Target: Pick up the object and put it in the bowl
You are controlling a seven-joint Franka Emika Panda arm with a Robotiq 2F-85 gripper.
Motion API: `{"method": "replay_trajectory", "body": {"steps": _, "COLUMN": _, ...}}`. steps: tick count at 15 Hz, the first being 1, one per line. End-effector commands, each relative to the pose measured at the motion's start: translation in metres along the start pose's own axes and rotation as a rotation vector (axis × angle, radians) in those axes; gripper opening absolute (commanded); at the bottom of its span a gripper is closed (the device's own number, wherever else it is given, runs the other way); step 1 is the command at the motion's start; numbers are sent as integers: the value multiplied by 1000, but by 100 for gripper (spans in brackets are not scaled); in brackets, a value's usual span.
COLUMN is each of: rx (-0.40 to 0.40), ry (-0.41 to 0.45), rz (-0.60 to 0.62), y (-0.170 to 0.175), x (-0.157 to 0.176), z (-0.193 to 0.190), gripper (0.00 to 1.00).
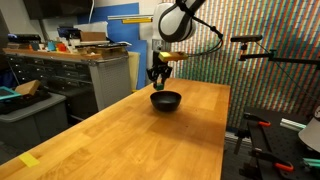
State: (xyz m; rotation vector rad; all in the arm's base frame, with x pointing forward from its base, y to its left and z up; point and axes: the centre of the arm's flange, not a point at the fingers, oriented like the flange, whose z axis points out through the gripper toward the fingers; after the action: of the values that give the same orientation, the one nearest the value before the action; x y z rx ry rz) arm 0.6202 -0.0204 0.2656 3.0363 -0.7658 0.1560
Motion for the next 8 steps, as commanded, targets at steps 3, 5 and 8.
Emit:
{"method": "replay_trajectory", "body": {"steps": 3, "rx": -42, "ry": -48, "rz": 52, "y": 27, "x": 11, "z": 25, "gripper": 21}}
{"method": "replay_trajectory", "body": {"steps": 5, "rx": -52, "ry": -59, "rz": 57, "y": 32, "x": 13, "z": 38, "gripper": 21}}
{"method": "replay_trajectory", "body": {"steps": 8, "rx": -57, "ry": -73, "rz": 58, "y": 34, "x": 13, "z": 53, "gripper": 21}}
